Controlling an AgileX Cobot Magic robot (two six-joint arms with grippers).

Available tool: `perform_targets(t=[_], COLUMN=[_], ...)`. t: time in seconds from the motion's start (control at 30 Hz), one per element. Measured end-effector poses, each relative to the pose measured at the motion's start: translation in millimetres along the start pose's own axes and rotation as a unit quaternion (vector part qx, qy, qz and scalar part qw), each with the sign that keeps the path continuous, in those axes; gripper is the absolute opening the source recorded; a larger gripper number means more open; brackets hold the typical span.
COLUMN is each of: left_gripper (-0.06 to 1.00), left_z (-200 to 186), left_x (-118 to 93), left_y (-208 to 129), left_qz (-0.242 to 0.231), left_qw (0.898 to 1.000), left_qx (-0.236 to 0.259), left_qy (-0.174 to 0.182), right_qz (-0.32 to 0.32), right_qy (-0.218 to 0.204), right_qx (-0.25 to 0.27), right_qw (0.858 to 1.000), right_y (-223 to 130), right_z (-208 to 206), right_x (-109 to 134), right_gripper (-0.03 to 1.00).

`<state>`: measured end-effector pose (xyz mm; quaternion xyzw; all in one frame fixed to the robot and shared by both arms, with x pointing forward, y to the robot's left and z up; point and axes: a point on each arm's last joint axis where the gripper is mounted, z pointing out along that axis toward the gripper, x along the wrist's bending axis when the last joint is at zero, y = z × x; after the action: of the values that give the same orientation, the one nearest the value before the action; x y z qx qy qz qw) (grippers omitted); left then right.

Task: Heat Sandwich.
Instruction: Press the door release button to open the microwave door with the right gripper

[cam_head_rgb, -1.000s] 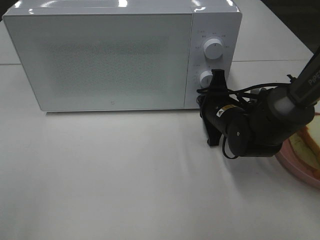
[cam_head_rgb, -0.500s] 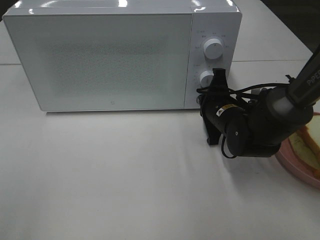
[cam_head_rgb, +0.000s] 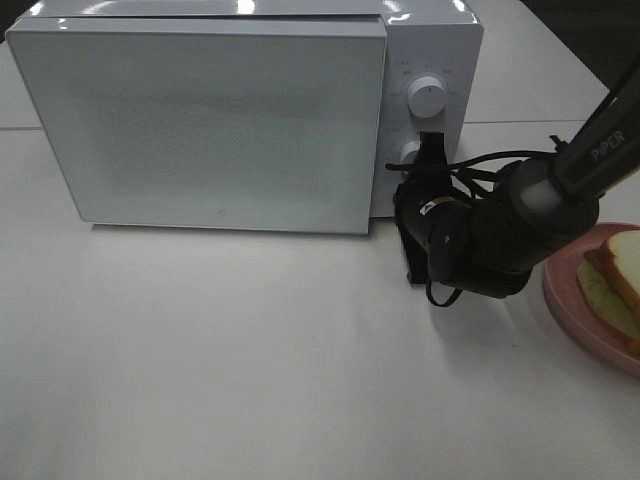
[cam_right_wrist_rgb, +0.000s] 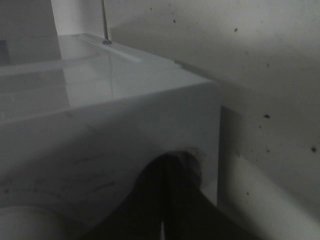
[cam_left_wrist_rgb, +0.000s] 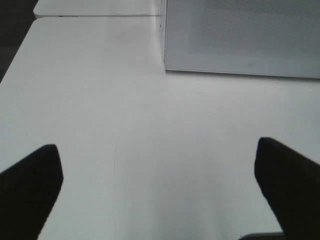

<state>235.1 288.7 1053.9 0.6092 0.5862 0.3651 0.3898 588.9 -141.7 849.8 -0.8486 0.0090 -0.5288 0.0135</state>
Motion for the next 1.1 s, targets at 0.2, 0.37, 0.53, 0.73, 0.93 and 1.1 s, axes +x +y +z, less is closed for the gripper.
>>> perform_targets(t=[0.2, 0.37, 0.53, 0.73, 0.93, 1.1], left_gripper=[0.99, 0.99, 0.99, 0.99, 0.99, 0.99], left_z=[0.0, 0.0, 0.0, 0.0, 0.0, 0.0], left_x=[0.0, 0.0, 0.0, 0.0, 0.0, 0.0], left_y=[0.0, 0.0, 0.0, 0.0, 0.0, 0.0], left_qz=[0.000, 0.000, 0.000, 0.000, 0.000, 0.000], left_qw=[1.000, 1.000, 1.000, 1.000, 1.000, 1.000], left_qx=[0.000, 0.000, 0.000, 0.000, 0.000, 0.000], left_qy=[0.000, 0.000, 0.000, 0.000, 0.000, 0.000], right_qz=[0.007, 0.008, 0.008, 0.006, -0.002, -0.002], right_qy=[-0.002, -0.002, -0.002, -0.009, -0.019, -0.018], right_qx=[-0.009, -0.009, -0.009, -0.004, 0.007, 0.021], right_qw=[1.000, 1.000, 1.000, 1.000, 1.000, 1.000], right_y=[-2.4, -3.0, -3.0, -3.8, -4.3, -0.3], right_z=[0.7, 0.5, 0.5, 0.8, 1.4, -0.7], right_x=[1.0, 1.0, 1.0, 0.1, -1.3, -1.3], right_gripper=[0.01, 0.01, 0.01, 0.01, 0.01, 0.01])
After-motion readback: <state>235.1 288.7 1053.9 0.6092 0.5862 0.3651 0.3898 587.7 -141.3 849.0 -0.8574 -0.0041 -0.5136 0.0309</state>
